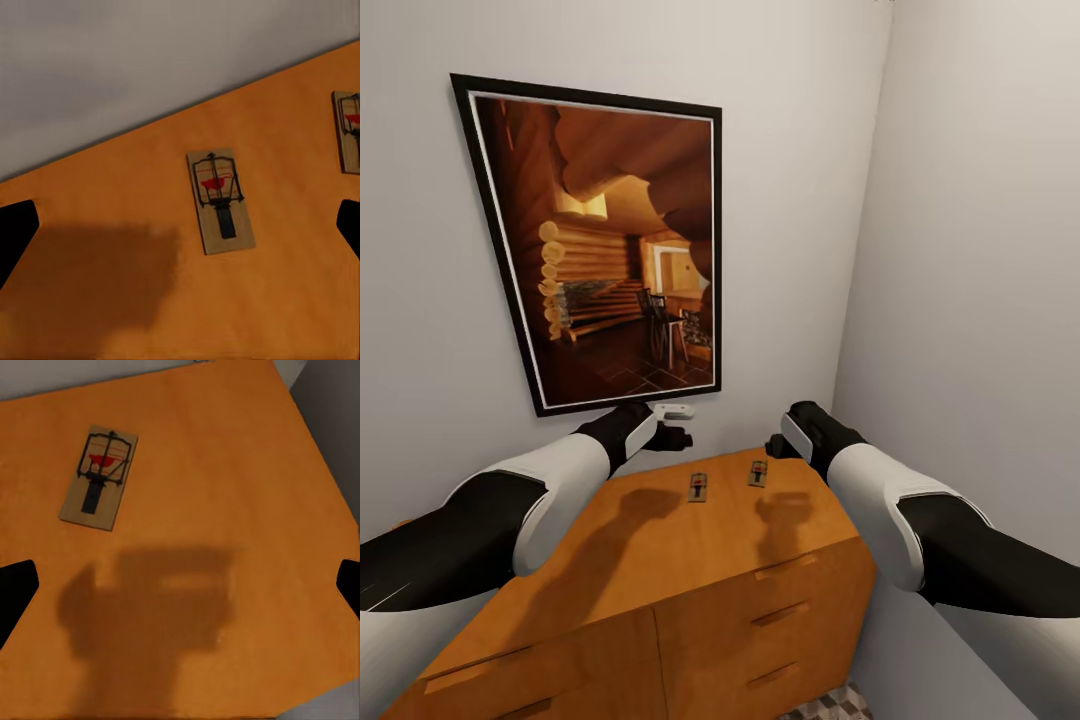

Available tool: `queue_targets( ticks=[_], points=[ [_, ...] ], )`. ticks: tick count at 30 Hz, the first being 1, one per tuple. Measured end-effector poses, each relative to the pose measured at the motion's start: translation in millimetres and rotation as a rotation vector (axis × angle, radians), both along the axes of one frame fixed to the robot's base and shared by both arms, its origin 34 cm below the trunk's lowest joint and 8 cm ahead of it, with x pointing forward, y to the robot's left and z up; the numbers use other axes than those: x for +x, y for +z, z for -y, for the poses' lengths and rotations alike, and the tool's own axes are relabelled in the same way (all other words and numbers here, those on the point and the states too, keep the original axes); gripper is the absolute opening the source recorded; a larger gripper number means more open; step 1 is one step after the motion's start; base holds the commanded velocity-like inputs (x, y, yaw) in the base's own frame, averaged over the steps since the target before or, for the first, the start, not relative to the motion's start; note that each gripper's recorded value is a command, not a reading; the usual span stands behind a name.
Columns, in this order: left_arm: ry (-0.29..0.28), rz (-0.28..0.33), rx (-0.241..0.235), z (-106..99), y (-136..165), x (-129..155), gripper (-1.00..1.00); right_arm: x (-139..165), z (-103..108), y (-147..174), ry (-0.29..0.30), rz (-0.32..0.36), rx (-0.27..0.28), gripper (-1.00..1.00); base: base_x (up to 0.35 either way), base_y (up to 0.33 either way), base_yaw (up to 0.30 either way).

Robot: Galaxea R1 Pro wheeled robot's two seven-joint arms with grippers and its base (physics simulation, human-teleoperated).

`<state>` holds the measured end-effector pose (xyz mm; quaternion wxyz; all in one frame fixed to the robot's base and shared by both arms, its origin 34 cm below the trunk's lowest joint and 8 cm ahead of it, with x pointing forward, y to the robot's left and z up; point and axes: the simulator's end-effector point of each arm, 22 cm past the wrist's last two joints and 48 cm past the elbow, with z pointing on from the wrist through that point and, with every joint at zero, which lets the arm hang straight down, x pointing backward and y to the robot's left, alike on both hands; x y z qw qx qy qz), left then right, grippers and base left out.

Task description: Take the four mousetraps from the cabinet in the bathroom and place them on the bathroom floor. Make sure all four end up on the same floor surface, and ensure that at least two of them are either under or directly next to the same bathroom sink.

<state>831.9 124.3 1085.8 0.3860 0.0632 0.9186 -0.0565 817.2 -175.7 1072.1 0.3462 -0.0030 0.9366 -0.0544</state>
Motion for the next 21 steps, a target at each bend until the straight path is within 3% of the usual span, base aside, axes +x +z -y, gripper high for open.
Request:
queue_targets(
  ticks=[8,21],
  points=[
    [-0.001,0.001,-0.002,0.4,0.5,0.1,1.00,1.3,0.3,2.2,0.000,0.007,-0.002,1.00,-0.059,0.153,0.000],
    [-0.004,0.004,-0.002,1.7,1.5,0.4,1.00,1.9,0.5,3.4,0.000,0.011,-0.004,1.00,-0.009,0.024,0.000]
  ],
)
